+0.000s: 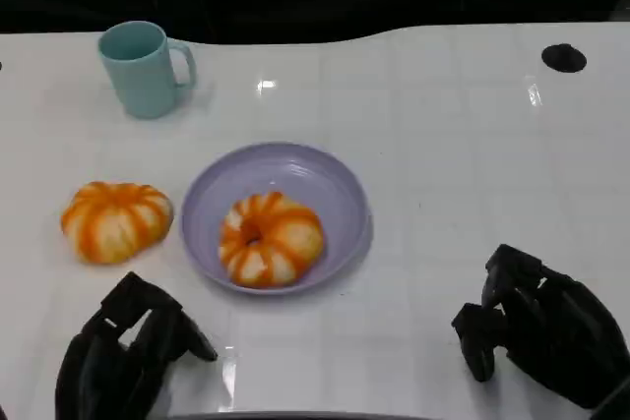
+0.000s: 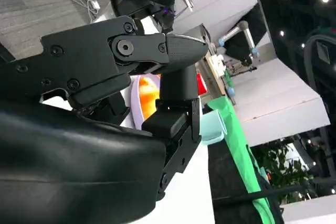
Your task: Grasp the bread from the table and place it into the plate.
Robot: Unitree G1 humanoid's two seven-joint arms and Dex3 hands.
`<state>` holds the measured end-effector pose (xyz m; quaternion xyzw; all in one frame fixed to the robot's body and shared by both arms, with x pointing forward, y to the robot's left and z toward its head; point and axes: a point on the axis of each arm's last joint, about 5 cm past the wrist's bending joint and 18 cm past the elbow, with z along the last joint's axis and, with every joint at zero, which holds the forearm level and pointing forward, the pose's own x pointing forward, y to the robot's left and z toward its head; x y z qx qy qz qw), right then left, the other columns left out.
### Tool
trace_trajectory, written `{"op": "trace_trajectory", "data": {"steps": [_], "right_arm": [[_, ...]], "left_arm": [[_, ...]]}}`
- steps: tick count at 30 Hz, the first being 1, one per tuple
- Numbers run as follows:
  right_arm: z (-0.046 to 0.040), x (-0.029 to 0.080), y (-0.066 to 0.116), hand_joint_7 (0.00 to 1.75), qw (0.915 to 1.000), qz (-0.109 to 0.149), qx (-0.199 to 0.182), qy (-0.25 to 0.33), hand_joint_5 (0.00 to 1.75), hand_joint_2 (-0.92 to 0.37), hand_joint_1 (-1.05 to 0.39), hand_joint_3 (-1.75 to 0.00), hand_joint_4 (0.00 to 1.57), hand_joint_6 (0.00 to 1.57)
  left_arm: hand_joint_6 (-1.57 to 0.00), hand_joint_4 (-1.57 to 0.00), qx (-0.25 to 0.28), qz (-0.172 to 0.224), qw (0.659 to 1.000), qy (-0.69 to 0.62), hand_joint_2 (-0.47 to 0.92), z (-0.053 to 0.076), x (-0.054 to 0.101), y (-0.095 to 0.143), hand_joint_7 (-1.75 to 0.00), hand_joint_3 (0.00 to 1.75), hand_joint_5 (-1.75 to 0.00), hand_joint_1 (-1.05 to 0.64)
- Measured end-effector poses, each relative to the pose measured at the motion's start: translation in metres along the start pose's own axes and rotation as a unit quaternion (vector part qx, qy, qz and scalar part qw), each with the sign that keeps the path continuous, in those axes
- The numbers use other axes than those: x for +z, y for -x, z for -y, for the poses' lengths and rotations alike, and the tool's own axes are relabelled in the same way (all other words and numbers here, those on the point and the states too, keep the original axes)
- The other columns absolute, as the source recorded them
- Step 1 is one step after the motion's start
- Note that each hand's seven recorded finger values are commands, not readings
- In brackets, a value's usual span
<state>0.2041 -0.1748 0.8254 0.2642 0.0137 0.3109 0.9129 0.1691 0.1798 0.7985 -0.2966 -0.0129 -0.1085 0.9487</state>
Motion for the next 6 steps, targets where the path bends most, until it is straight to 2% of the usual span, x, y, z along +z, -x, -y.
{"op": "trace_trajectory", "data": {"steps": [6], "right_arm": [[0.001,-0.0012,-0.0009,1.75,0.9999,-0.005,0.009,0.001,1.75,-0.92,-0.56,-0.34,0.96,0.73]], "left_arm": [[-0.49,-0.63,0.0,0.001,1.0,0.003,0.92,-0.0001,0.0,-0.0015,-1.56,0.23,-1.75,-0.58]]}}
